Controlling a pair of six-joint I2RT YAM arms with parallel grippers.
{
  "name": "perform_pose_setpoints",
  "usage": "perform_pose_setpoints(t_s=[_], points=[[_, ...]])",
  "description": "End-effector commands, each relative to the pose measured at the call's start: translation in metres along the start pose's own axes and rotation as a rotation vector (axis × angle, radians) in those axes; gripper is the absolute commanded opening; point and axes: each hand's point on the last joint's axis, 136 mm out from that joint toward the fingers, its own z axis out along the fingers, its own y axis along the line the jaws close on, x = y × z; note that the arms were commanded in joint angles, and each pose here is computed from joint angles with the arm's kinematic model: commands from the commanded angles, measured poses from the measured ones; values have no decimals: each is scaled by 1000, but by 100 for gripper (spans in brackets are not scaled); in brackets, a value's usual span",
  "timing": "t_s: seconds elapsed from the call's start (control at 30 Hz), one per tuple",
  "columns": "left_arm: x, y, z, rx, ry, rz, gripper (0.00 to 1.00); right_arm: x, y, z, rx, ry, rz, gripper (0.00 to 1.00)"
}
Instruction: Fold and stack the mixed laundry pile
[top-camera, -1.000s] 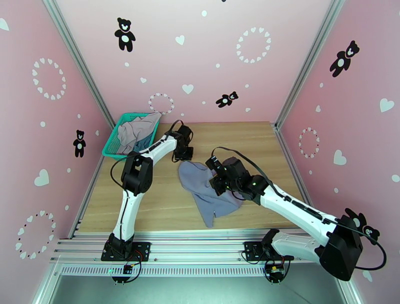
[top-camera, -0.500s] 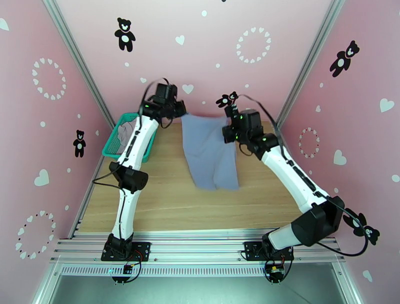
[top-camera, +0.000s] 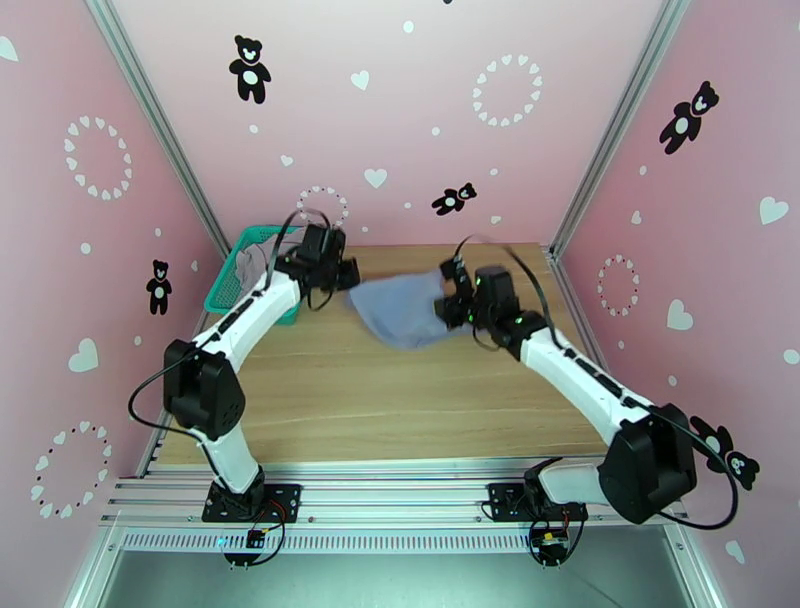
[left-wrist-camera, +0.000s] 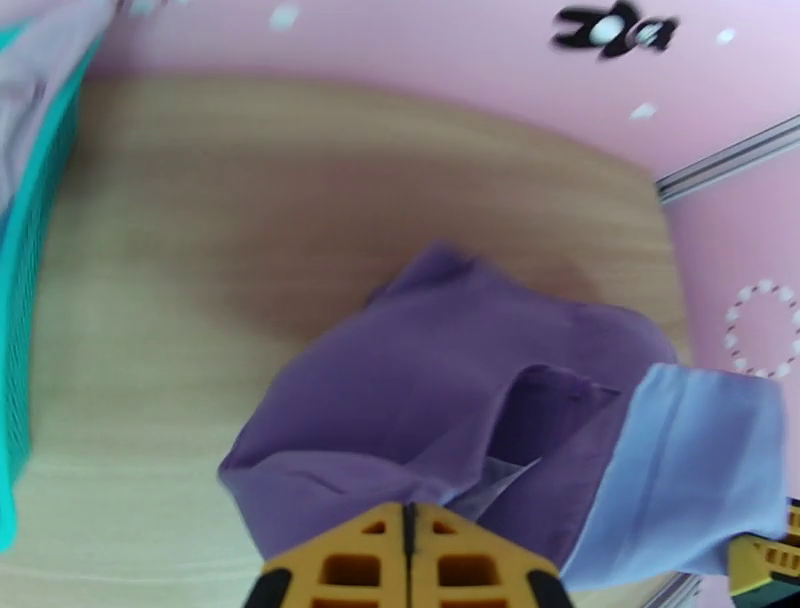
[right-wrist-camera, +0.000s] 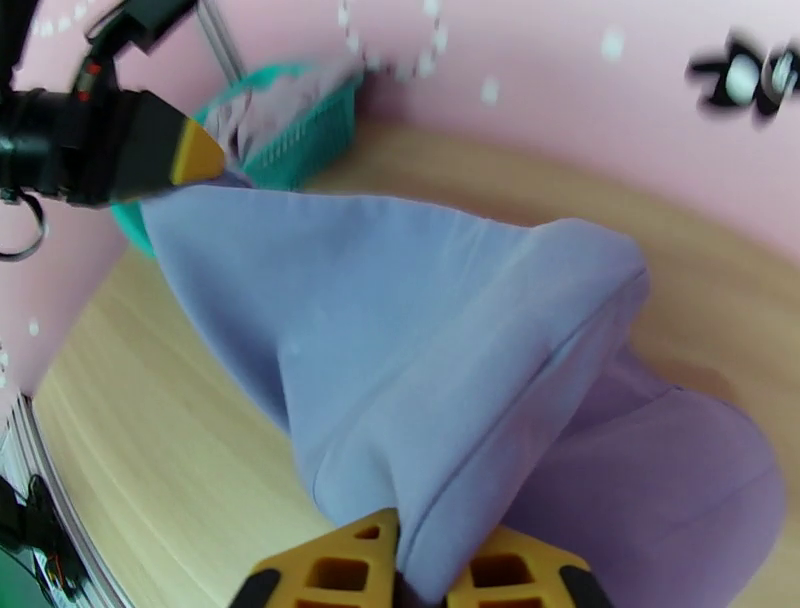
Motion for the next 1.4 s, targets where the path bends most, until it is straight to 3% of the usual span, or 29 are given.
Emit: perform_pose_setpoints(t_s=[0.0, 0.03, 0.07, 0.13, 0.17, 0.23, 0.4, 0.43, 0.53, 0.73, 0.93, 1.2, 1.37], points=[[30, 19, 8, -51, -99, -42, 0, 41, 24, 1, -74, -25, 54, 28], [51, 28, 13, -77, -79, -59, 5, 59, 27, 1, -76, 1, 62, 33], [68, 34, 18, -92, -57, -72, 20, 70, 30, -1, -77, 17, 62, 38], [97, 42, 22, -122, -28, -87, 63, 85, 34, -7, -75, 43, 60, 51], [106, 44, 22, -139, -20, -84, 74, 87, 36, -12, -74, 45, 55, 57], [113, 46, 15, -189, -21, -60, 85, 85, 35, -23, -57, 41, 39, 67], [89, 42, -16, -243, -99, -36, 87, 52, 29, -54, 40, -5, 5, 85], [81, 40, -23, -251, -117, -31, 87, 43, 26, -57, 61, -8, 3, 94], [65, 36, -38, -273, -143, -17, 87, 18, 22, -60, 86, -5, 5, 94], [49, 39, -55, -284, -152, -44, 87, 4, 8, -4, 76, 153, 37, 80], [69, 49, -43, -272, -66, -52, 89, 18, -7, 63, 78, 305, 118, 60], [102, 46, -6, -203, 83, -17, 89, 31, -7, 83, 93, 334, 158, 59], [111, 51, 6, -237, 147, 38, 87, 48, -6, 83, 109, 367, 157, 61]])
